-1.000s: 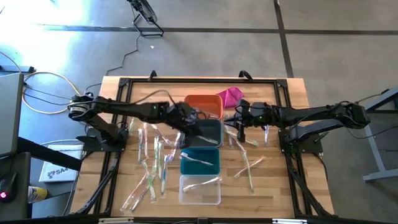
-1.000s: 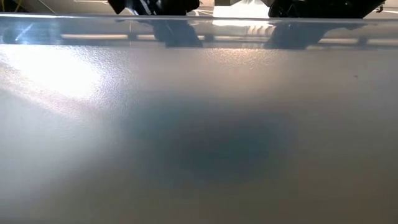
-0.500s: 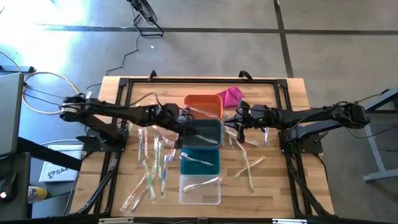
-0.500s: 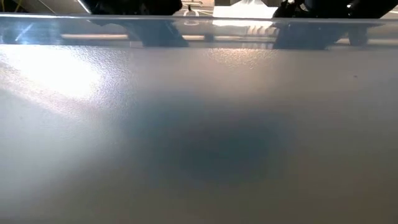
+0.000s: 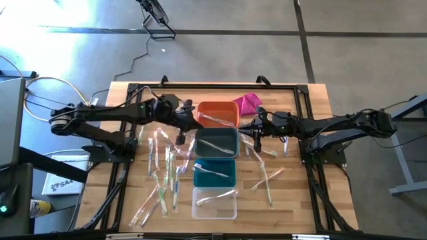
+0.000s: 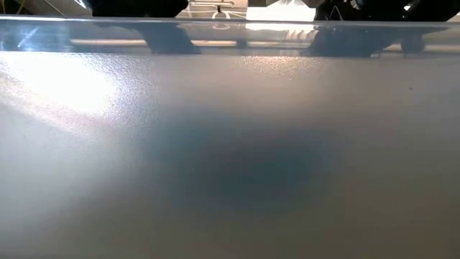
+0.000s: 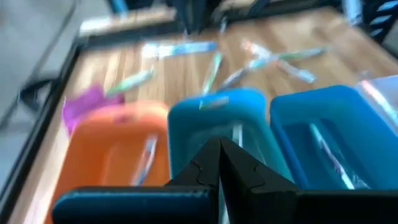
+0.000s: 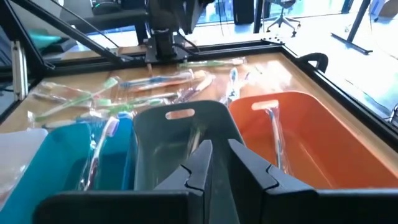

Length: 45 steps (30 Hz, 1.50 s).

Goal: Pick & Place Toothbrushes
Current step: Put the green toothbrush into the green bin

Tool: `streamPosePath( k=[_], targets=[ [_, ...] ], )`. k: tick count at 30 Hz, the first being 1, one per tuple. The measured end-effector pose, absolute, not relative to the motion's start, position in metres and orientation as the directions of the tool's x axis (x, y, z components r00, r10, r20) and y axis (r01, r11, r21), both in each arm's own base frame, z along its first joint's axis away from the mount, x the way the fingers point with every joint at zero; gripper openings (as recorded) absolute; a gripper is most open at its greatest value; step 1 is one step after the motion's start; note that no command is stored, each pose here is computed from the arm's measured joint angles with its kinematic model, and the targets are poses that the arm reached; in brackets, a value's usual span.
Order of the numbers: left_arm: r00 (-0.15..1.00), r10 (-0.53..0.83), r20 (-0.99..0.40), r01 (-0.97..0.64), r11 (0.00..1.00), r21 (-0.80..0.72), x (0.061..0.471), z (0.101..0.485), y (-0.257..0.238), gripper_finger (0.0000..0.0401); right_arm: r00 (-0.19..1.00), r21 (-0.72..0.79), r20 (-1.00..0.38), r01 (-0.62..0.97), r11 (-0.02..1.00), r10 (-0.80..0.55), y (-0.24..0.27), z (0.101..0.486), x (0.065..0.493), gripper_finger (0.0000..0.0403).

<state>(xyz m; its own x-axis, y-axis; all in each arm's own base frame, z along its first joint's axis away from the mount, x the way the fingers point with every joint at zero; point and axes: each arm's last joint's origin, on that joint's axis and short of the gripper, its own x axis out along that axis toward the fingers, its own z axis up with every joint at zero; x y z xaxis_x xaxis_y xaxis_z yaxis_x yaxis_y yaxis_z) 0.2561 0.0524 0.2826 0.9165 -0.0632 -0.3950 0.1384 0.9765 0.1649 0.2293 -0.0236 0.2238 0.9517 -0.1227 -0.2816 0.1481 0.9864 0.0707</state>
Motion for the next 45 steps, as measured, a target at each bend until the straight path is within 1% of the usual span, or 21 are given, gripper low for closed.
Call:
streamPosePath(
  k=[4,9,12,15,22,25,28,32,36,40,45],
  targets=[
    [0.939,-0.116,-0.325,0.171,0.974,0.147,0.252,0.267,0.062,0.0001,0.951,0.077,-0.285,0.150,0.986,-0.123,-0.024,0.223,0.229,0.0040],
    [0.936,-0.088,-0.341,0.133,0.985,0.111,0.242,0.257,0.078,0.0001,0.950,0.121,-0.288,0.163,0.979,-0.122,-0.024,0.223,0.229,0.0040],
    [0.936,-0.148,-0.319,0.185,0.979,0.088,0.239,0.254,0.082,0.0001,0.949,0.124,-0.290,0.164,0.979,-0.122,-0.024,0.223,0.229,0.0040],
    [0.946,-0.205,-0.251,0.238,0.965,0.107,0.239,0.256,0.082,0.0001,0.949,0.124,-0.290,0.164,0.979,-0.122,-0.024,0.223,0.229,0.0040],
    [0.955,-0.210,-0.208,0.240,0.962,0.131,0.238,0.250,0.081,0.0001,0.946,0.169,-0.301,0.179,0.969,-0.122,-0.024,0.222,0.229,0.0040],
    [0.948,-0.246,-0.202,0.270,0.958,0.099,0.236,0.244,0.079,0.0001,0.942,0.172,-0.312,0.182,0.968,-0.121,-0.023,0.221,0.228,0.0040],
    [0.947,-0.277,-0.166,0.289,0.956,0.053,0.234,0.240,0.077,0.0001,0.941,0.171,-0.316,0.182,0.968,-0.121,-0.023,0.220,0.228,0.0040],
    [0.947,-0.287,-0.144,0.292,0.956,0.008,0.227,0.232,0.074,0.0001,0.941,0.170,-0.316,0.182,0.969,-0.121,-0.023,0.221,0.228,0.0040],
    [0.949,-0.287,-0.132,0.292,0.956,0.017,0.220,0.231,0.071,0.0001,0.941,0.160,-0.314,0.179,0.971,-0.122,-0.024,0.221,0.228,0.0040],
    [0.951,-0.285,-0.117,0.291,0.956,0.036,0.215,0.236,0.069,0.0001,0.942,0.117,-0.311,0.165,0.979,-0.121,-0.023,0.221,0.228,0.0040],
    [0.954,-0.284,-0.095,0.294,0.948,0.125,0.212,0.242,0.068,0.0001,0.942,0.046,-0.311,0.143,0.989,-0.122,-0.024,0.221,0.228,0.0040]
  ],
)
